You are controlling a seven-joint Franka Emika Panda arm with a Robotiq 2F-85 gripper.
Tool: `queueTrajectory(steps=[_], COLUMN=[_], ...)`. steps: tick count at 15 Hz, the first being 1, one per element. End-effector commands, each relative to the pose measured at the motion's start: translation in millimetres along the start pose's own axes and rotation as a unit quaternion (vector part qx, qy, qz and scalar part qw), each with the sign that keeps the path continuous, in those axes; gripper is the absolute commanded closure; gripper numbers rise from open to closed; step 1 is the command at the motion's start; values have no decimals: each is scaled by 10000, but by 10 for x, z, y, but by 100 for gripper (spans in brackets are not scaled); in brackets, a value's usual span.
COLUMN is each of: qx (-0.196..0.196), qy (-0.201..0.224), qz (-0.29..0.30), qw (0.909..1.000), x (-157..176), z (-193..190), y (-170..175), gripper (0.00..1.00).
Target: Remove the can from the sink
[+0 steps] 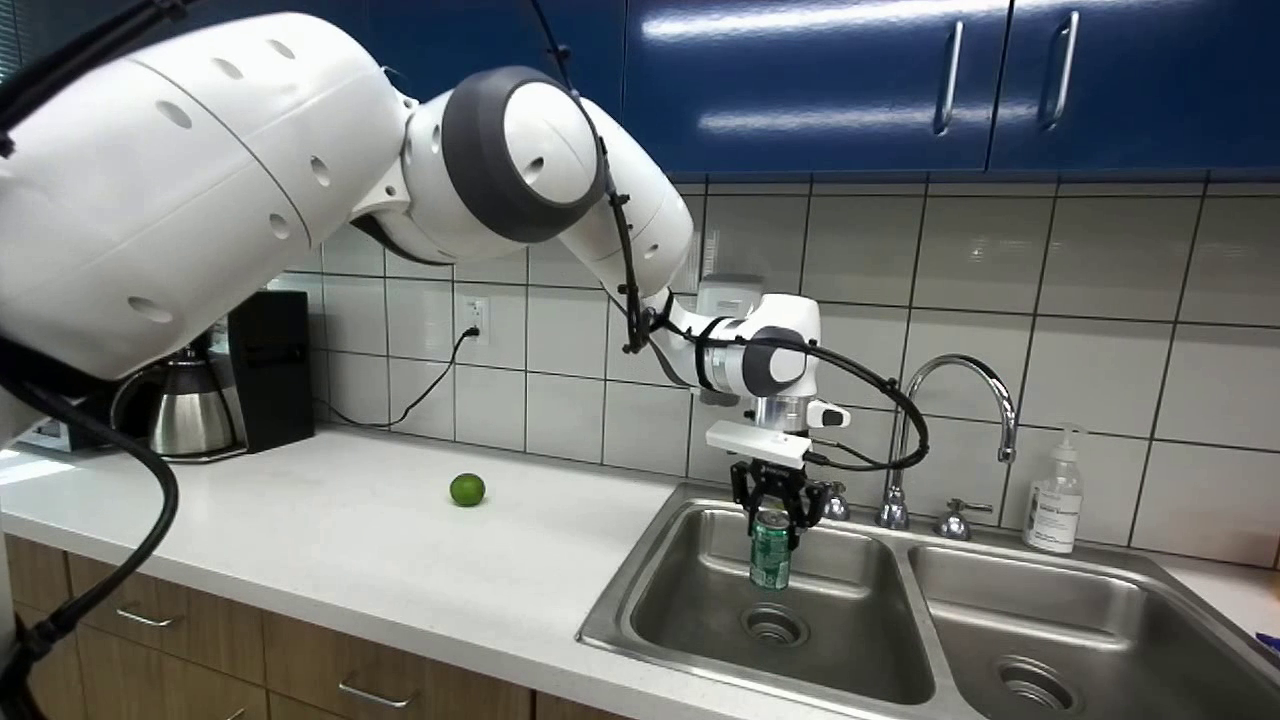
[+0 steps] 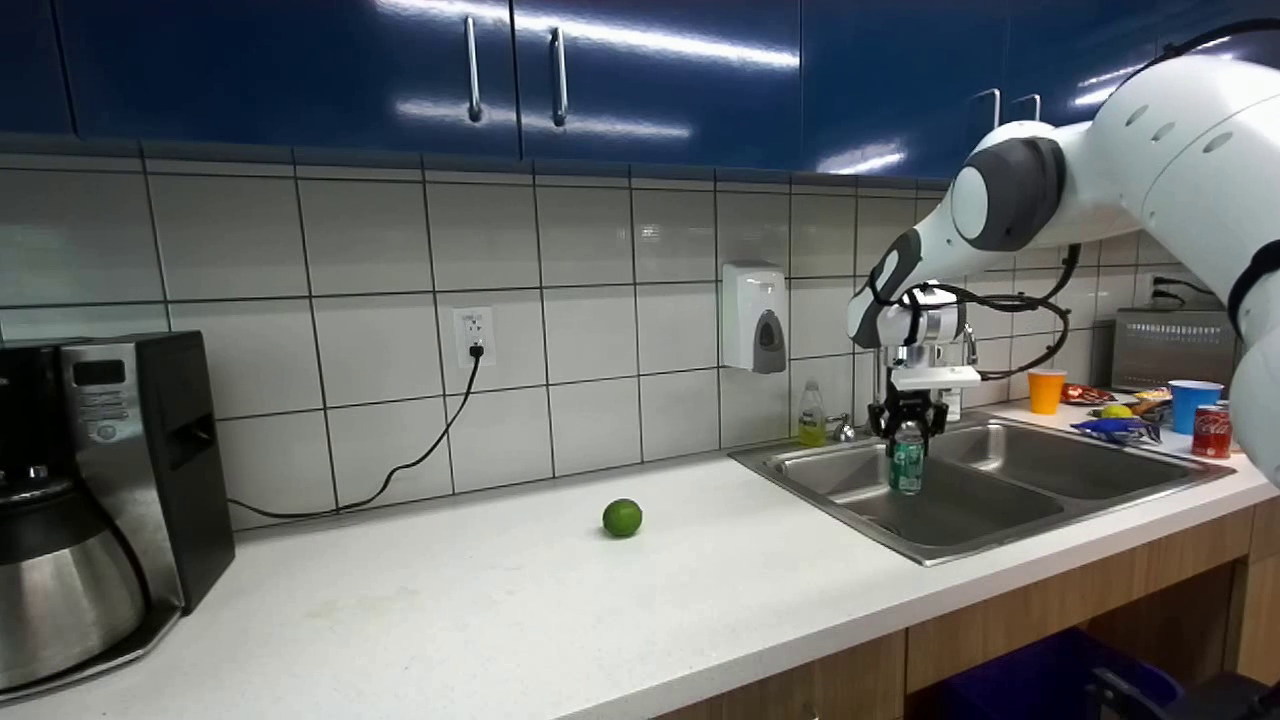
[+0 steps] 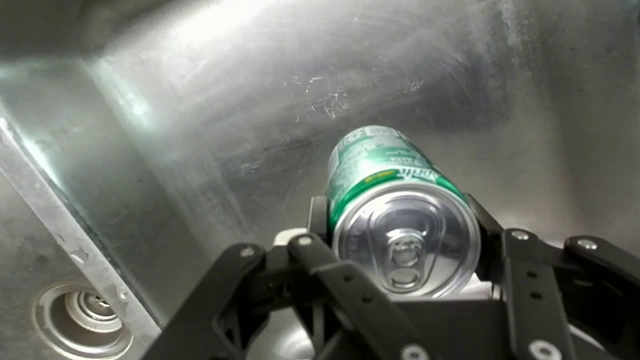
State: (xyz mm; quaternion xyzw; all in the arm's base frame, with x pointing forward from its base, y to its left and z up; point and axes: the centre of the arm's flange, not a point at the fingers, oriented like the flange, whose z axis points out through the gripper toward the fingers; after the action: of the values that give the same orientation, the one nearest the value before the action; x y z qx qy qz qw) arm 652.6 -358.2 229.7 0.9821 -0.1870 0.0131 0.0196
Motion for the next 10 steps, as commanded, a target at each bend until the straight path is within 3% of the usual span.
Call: queueTrajectory(steps=[1, 10], qx=[175, 311], qy=[-154, -410], qz=[-44, -288], qw=[9997, 9983], x=[-448, -1093], z=[-336, -787], y=[-45, -371], gripper=[62, 62])
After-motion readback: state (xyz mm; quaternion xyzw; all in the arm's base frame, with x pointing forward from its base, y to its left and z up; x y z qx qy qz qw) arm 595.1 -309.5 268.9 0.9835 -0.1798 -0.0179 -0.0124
